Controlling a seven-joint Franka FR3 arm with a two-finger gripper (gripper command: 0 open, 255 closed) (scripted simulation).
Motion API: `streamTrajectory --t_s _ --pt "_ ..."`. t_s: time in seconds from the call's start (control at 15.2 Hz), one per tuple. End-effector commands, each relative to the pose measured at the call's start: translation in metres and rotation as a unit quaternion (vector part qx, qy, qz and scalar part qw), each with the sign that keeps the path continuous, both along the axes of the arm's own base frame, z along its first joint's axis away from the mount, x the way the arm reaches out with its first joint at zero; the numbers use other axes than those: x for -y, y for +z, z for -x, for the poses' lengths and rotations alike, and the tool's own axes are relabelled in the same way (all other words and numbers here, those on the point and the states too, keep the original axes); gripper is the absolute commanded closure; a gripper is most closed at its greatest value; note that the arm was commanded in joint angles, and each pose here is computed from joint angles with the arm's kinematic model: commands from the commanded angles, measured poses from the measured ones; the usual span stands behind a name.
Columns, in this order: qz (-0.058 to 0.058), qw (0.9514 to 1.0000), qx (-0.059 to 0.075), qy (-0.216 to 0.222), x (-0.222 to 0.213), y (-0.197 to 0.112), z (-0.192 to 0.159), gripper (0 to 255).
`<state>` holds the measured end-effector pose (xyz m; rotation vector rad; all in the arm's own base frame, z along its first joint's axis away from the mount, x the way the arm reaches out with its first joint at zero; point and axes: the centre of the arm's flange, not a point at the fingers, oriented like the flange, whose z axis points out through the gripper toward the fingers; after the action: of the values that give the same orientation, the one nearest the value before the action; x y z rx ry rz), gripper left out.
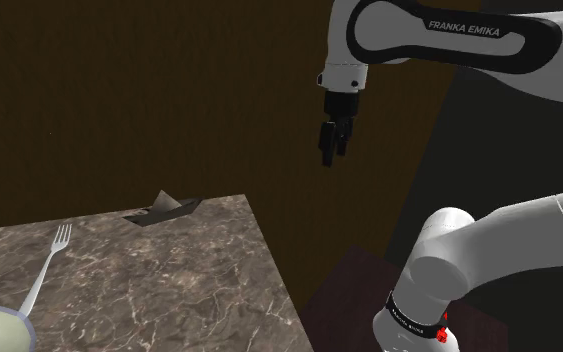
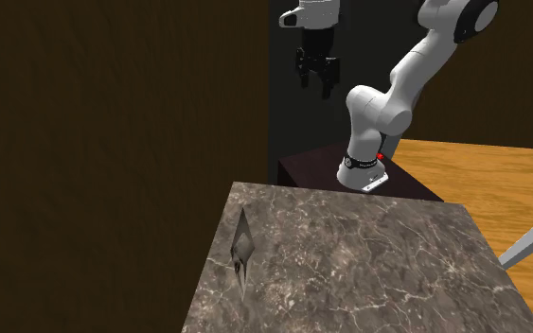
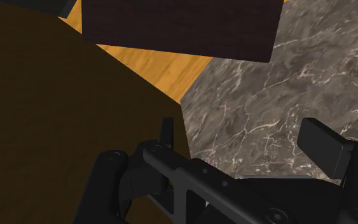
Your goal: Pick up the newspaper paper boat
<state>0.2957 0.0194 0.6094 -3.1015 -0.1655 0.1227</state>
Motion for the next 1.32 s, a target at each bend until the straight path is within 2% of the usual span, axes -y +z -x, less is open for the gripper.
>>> streamTrajectory --t_s 0.0,0.26,0.59,0.92,1.25 --pt "0.000 1.0000 0.000 0.000 0.000 0.000 0.000 0" --pt "-0.006 0.9983 0.004 0.058 -0.013 -0.016 -0.048 0" --pt "-0.014 0.9913 0.008 0.130 -0.038 -0.036 -0.105 0" --pt "-0.022 0.9790 0.013 0.202 -0.071 -0.054 -0.158 0" --pt "-0.030 0.9615 0.018 0.273 -0.111 -0.071 -0.206 0"
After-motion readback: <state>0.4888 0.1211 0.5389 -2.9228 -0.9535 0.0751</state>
